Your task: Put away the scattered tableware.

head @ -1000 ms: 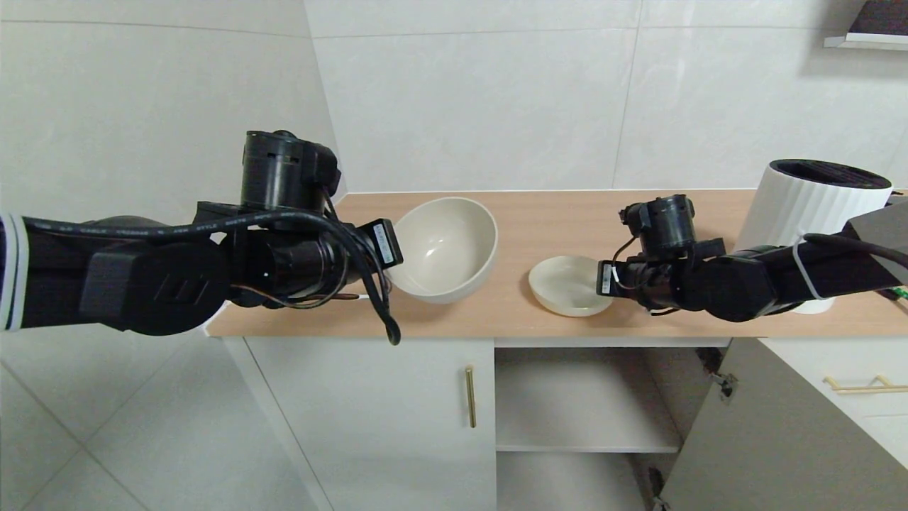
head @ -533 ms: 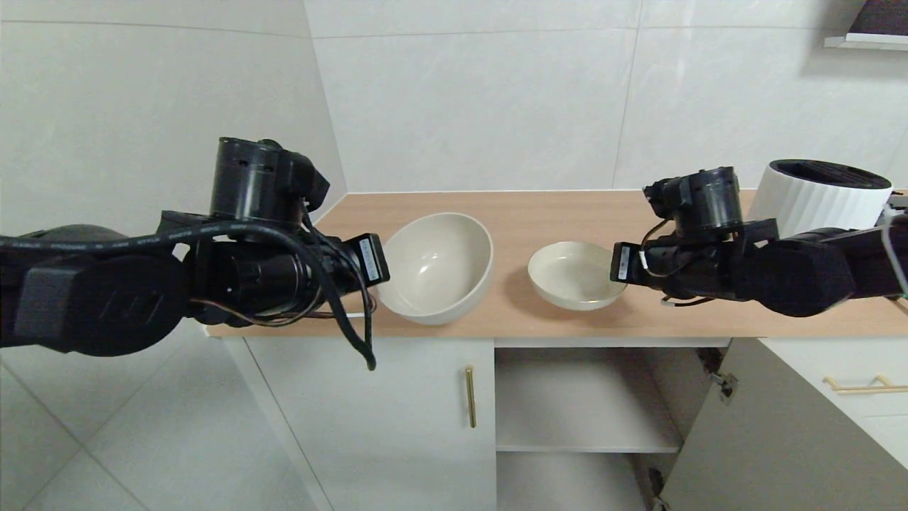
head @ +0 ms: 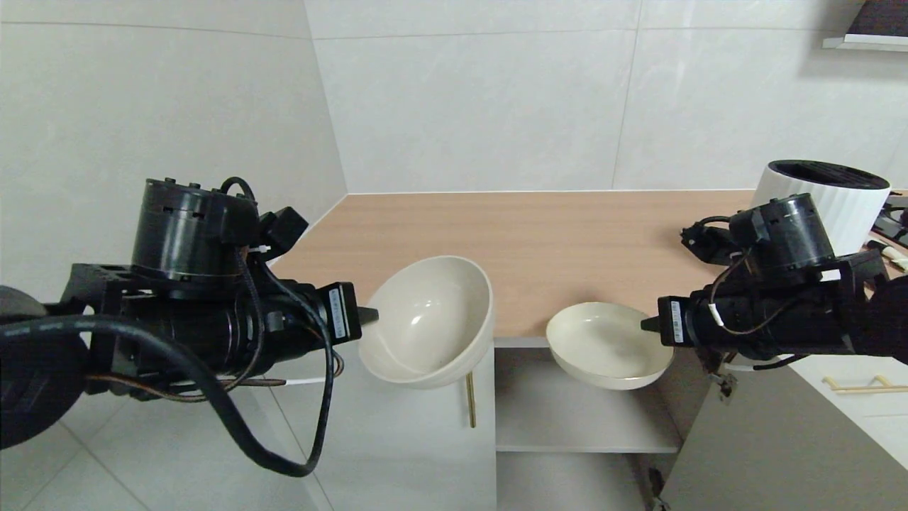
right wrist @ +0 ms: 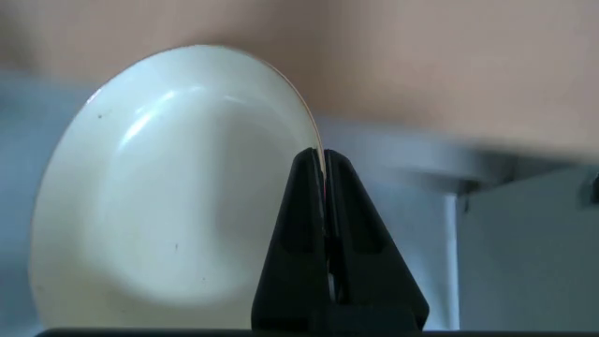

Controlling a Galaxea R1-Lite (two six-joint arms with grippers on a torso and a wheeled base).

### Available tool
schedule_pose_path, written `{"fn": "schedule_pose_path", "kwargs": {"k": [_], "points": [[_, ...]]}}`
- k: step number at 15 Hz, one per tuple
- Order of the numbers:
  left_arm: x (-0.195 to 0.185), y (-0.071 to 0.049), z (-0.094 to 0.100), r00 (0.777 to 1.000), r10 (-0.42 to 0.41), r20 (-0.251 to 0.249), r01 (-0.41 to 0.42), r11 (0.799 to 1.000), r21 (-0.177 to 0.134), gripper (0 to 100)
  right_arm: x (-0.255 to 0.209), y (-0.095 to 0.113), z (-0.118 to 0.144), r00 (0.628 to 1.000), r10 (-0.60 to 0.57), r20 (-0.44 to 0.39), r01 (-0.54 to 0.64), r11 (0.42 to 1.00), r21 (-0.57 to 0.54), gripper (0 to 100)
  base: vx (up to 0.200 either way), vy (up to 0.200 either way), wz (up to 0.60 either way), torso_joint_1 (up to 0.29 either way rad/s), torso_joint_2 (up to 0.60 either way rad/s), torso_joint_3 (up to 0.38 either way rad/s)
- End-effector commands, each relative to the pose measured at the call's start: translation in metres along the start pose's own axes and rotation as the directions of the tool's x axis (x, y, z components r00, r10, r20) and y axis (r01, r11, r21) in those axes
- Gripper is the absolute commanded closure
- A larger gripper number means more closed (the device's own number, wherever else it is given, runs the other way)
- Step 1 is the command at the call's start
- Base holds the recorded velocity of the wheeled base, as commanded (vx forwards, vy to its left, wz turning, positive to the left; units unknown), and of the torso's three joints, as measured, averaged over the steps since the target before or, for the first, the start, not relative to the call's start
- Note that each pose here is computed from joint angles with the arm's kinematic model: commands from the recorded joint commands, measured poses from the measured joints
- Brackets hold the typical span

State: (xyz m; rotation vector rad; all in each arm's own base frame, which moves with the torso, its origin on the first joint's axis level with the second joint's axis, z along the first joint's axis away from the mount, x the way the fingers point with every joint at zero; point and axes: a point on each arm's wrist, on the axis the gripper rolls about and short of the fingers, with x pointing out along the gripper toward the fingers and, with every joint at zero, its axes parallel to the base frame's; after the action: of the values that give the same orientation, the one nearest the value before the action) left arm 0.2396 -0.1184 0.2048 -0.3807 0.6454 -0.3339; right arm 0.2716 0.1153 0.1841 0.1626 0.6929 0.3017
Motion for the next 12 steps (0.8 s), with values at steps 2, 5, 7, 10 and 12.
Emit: {"fn": "schedule_pose_path", "kwargs": {"k": [2,5,7,10,12], "points": [[0.003,0.005,-0.009,0.999,0.013,-0.038,-0.012,1.0,0.011,100,-0.012,-0.002,-0.007,1.0,0.006,0.001,-0.006,1.0,-0.015,100,0.0,0.0,0.0,0.0,0.0,0.0],[0.013,0.007,-0.013,0.997,0.025,-0.068,-0.024,1.0,0.014,100,-0.012,-0.004,-0.005,1.0,0.002,0.012,-0.001,1.0,-0.01,100,-0.2,0.0,0.0,0.004,0.0,0.004],[0.016,0.007,-0.015,0.996,0.028,-0.079,-0.027,1.0,0.015,100,-0.011,-0.005,-0.005,1.0,-0.007,0.013,0.008,1.0,-0.009,100,0.0,0.0,0.0,0.0,0.0,0.0],[0.018,0.006,-0.017,0.996,0.027,-0.087,-0.026,0.999,0.021,100,-0.007,-0.007,-0.004,1.0,-0.011,0.029,0.011,1.0,-0.005,100,0.0,0.0,0.0,0.0,0.0,0.0],[0.02,0.006,-0.017,0.995,0.03,-0.09,-0.028,0.999,0.021,100,-0.003,-0.007,-0.005,1.0,-0.014,0.02,0.014,1.0,-0.005,100,0.0,0.0,0.0,0.0,0.0,0.0]]}}
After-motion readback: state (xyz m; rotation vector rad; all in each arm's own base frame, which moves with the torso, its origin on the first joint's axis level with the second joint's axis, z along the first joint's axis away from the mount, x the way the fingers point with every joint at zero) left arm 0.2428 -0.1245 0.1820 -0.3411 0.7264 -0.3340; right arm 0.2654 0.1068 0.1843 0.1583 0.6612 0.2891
